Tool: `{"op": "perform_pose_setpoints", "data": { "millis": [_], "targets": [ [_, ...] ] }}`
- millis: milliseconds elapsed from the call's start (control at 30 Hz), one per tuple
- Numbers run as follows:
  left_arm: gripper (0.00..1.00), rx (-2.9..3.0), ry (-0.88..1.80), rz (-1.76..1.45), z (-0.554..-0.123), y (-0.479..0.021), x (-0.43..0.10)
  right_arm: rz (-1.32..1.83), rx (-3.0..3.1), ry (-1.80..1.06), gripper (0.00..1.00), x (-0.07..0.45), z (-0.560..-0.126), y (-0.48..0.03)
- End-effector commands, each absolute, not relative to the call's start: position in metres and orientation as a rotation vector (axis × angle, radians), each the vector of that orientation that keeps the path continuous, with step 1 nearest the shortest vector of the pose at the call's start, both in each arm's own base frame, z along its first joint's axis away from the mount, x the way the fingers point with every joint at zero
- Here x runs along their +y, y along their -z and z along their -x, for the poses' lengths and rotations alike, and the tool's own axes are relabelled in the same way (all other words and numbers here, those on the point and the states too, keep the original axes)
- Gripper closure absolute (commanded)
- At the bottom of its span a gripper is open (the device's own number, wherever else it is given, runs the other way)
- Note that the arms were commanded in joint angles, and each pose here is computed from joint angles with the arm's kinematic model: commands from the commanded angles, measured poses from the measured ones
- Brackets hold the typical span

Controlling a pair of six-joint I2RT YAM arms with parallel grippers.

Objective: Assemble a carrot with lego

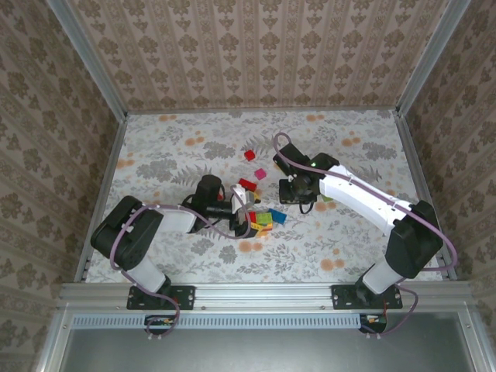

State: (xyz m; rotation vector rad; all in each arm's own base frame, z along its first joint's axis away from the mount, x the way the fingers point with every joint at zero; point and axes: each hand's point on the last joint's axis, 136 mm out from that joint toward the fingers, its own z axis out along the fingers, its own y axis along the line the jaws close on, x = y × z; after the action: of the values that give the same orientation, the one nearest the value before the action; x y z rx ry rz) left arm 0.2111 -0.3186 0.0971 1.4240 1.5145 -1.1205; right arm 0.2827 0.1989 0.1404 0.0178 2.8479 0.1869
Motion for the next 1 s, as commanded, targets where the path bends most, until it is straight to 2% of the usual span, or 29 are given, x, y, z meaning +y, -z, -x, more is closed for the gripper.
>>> {"op": "perform_pose_setpoints", "data": {
  "millis": [0, 233, 467, 733, 967],
  "targets": [
    [0.0, 1.466, 1.159, -1.465, -0.202, -0.106, -0.323, 0.01, 2.876, -0.152, 0.68, 0.195, -0.275, -0.137],
    [0.01, 1.432, 1.181, -1.485, -0.192, -0.11, -0.325, 0.027, 2.87, -0.149, 0.68, 0.195, -0.272, -0.146],
    [0.08, 1.401, 1.198, -1.477, -0.189, -0.118, -0.325, 0.025, 2.876, -0.15, 0.69, 0.196, -0.269, -0.141],
    [0.4, 1.4, 1.221, -1.481, -0.187, -0.118, -0.324, 0.046, 2.874, -0.15, 0.69, 0.201, -0.268, -0.142],
    [0.48, 1.411, 1.225, -1.491, -0.187, -0.115, -0.325, 0.055, 2.872, -0.157, 0.69, 0.204, -0.267, -0.144]
  ]
}}
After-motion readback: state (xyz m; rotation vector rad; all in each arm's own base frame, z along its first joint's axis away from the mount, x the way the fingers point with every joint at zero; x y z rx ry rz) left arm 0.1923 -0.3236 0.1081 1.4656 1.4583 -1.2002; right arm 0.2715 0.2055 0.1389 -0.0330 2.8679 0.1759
